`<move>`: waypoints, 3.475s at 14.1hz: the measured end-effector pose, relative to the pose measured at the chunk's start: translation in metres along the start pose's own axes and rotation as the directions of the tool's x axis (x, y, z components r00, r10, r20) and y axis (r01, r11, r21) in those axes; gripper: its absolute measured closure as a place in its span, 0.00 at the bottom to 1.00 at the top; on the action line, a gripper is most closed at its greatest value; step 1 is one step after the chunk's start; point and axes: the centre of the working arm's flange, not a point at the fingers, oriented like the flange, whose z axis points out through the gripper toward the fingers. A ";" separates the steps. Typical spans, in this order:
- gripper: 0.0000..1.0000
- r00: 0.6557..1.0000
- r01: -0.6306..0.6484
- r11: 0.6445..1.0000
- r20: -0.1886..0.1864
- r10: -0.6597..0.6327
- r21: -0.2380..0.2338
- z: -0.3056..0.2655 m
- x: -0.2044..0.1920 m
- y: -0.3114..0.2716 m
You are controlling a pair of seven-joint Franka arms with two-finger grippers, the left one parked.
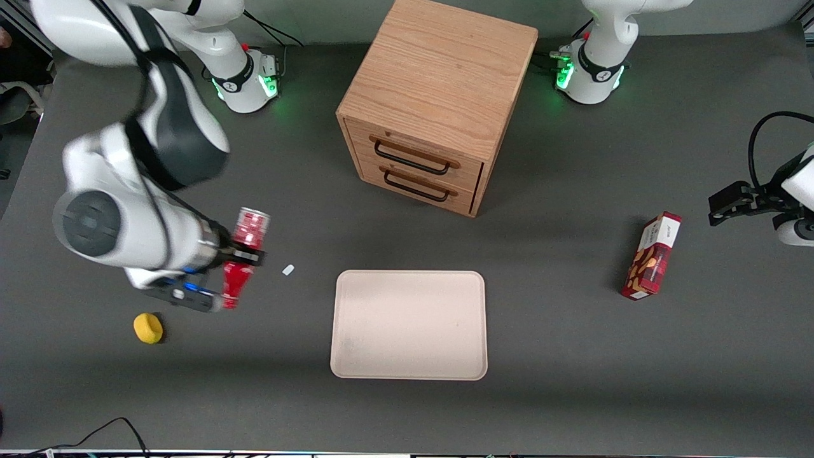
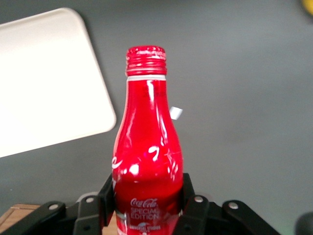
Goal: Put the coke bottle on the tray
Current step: 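Lift the bottle upright with the right gripper and carry it toward the tray, then lower the upright bottle onto the tray's edge with the right gripper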
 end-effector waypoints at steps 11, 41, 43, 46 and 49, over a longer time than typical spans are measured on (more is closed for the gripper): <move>0.45 0.946 0.285 0.958 -0.164 -0.280 0.007 0.187 0.043 -0.112; 0.00 0.932 0.283 0.959 -0.238 -0.273 0.010 0.230 0.065 -0.111; 0.00 0.931 0.284 0.959 -0.243 -0.273 0.012 0.228 0.066 -0.112; 0.00 0.931 0.282 0.959 -0.244 -0.271 0.010 0.217 0.066 -0.112; 0.00 0.945 0.272 0.962 -0.179 -0.272 -0.028 0.193 0.057 -0.105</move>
